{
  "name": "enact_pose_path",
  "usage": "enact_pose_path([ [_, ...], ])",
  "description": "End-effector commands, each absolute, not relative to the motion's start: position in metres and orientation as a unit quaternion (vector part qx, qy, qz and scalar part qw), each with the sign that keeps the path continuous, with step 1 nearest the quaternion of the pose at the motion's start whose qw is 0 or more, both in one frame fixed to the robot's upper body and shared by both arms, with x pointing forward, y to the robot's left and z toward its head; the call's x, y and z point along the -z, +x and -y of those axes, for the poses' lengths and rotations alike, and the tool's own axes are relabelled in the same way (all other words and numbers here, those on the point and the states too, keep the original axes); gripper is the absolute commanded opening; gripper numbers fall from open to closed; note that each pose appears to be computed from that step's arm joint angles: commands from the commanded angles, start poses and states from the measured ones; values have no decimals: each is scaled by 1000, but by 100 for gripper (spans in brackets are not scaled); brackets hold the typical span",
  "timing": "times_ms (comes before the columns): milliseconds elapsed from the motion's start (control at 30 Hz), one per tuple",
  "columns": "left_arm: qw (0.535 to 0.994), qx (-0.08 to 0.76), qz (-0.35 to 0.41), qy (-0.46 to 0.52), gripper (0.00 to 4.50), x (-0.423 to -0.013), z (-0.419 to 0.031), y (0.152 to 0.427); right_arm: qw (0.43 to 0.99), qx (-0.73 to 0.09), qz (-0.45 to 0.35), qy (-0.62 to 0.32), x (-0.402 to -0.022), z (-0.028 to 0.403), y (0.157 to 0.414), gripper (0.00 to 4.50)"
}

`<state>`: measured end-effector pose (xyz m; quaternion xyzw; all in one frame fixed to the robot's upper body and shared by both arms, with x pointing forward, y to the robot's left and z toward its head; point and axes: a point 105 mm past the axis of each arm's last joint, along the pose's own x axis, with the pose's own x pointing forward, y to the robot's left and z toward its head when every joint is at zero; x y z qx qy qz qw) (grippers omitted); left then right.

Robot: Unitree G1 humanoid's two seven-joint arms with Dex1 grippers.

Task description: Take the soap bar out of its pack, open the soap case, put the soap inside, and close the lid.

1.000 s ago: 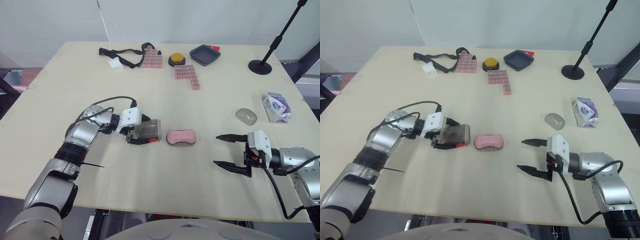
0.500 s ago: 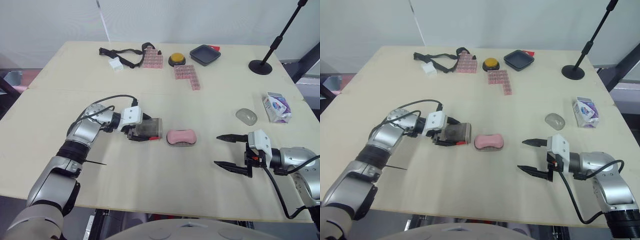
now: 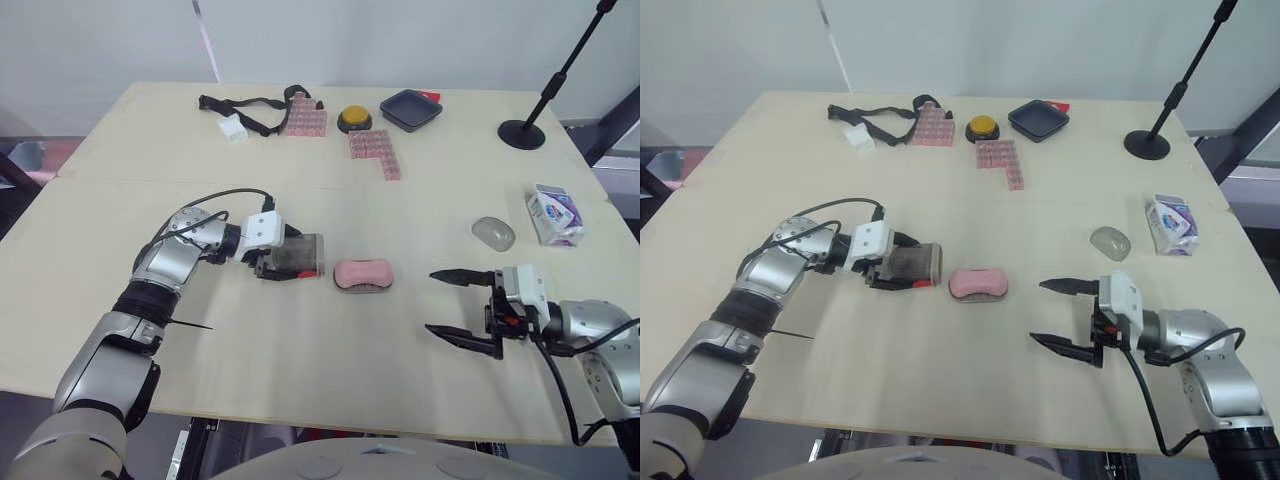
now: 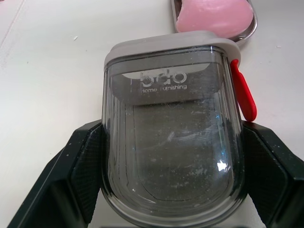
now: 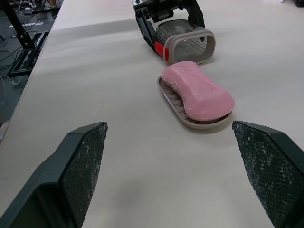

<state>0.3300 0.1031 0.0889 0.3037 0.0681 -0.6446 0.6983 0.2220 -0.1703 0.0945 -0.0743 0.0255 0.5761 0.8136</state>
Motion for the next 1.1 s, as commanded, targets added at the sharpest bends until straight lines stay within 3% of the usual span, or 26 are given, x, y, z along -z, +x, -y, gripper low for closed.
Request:
enact_pose_path([
  [33, 708, 641, -20, 296, 349, -112, -101, 332, 808, -580, -3, -100, -100, 167, 220, 450],
  [167, 688, 657, -16, 307, 349, -108, -102, 323, 778, -604, -14, -171, -107, 156, 230, 450],
  [400, 680, 659, -22, 320, 349, -103, -106, 322, 741, -638, -71, -199, -136, 115, 259, 450],
  [733, 671, 664, -30, 330, 349, -100, -106, 321, 711, -641, -130, -257, -115, 81, 288, 450],
  [1100, 674, 661, -30, 330, 349, -98, -108, 319, 704, -638, -181, -254, -87, 73, 296, 450],
])
